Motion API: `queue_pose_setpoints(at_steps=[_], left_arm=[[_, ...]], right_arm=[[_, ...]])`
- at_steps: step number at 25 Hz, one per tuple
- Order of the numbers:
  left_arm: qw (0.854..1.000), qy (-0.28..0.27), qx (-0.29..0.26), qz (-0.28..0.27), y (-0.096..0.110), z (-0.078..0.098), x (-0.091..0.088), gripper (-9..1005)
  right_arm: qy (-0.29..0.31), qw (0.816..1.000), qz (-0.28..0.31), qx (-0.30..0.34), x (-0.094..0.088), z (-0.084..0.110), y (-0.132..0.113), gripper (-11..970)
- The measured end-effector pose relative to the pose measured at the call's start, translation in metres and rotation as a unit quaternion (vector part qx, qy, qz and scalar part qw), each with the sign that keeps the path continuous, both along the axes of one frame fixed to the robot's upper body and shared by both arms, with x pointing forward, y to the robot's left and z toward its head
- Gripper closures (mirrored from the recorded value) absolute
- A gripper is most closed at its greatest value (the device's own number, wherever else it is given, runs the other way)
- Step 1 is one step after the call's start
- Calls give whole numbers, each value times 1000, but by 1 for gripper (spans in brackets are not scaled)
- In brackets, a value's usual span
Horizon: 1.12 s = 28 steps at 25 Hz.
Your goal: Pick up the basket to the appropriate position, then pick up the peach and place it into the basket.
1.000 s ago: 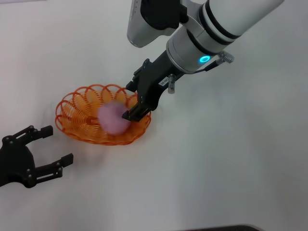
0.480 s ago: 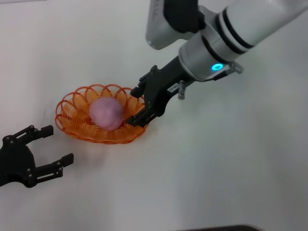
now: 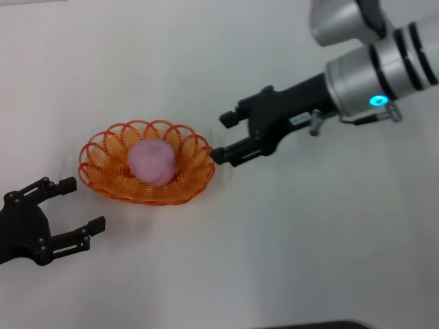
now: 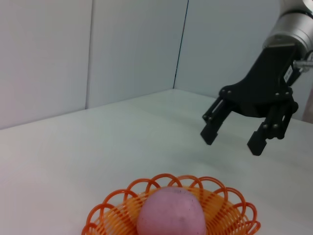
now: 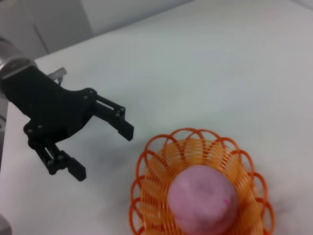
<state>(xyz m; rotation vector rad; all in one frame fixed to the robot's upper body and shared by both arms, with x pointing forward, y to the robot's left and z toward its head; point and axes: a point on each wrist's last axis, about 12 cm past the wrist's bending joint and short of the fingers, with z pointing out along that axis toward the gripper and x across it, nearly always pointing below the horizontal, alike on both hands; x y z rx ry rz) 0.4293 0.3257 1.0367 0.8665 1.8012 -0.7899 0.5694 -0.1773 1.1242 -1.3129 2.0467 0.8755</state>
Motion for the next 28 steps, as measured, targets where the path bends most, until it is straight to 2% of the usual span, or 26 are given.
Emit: queue_pose_setpoints(at_steps=[9,16,22,28], left_arm=[[1000,-1,-1,1,0,0,0,120],[1000,-1,-2,1,0,0,1,120],[1000,2,-1,0,-1,-1,1,120],[1000,8,-5,2,-3,-4,-1,120]], right_arm=[[-11,996,-50,76,-27,-18,-52,175],[-33,993,-50,106,-41,-32,-65,176],[-47,989,-42,135,-54,-55,-69,176],[-92,982,-40,159,-71,-79,-77,177]])
